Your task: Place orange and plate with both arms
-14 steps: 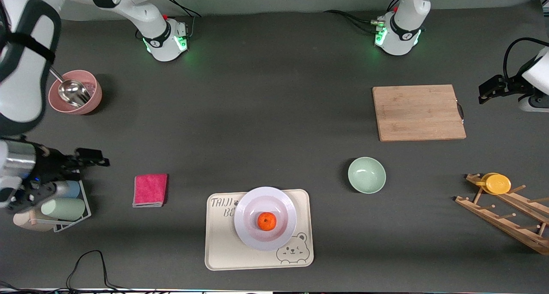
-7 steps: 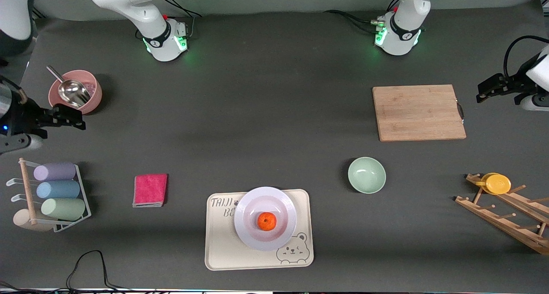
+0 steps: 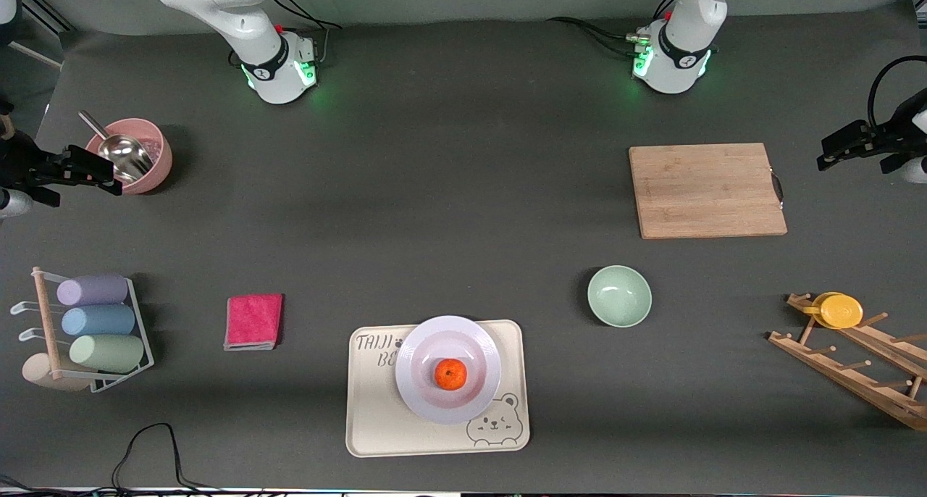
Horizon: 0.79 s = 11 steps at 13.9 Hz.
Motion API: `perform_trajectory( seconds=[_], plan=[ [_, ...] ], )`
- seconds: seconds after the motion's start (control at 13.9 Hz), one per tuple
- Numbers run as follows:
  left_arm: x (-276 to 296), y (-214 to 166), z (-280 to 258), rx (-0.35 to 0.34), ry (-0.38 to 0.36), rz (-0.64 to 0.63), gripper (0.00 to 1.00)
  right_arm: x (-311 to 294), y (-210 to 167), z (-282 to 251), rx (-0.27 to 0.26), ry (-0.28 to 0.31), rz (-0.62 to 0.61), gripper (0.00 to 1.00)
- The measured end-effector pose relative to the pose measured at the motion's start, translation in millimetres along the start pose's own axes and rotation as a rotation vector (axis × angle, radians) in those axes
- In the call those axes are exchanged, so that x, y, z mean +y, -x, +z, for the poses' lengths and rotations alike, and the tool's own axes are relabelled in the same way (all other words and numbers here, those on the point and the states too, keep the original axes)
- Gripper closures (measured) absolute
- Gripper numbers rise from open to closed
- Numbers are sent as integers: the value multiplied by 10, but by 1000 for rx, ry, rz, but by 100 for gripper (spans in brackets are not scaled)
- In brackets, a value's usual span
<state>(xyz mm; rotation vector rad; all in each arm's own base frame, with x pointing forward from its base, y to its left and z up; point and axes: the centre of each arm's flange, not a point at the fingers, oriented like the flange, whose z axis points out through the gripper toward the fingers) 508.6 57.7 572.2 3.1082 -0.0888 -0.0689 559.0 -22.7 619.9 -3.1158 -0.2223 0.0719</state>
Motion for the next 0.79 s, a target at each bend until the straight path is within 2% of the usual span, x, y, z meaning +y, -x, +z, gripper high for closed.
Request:
perform_trajectory(
  seconds=[0.29, 0.79],
  plan=[
    [4, 0, -37, 3, 3, 0, 0, -17, -3, -95, 26, 14, 13, 0],
    [5, -3, -31, 2, 4, 0, 0, -2, -122, -15, 14, 19, 28, 0]
  ],
)
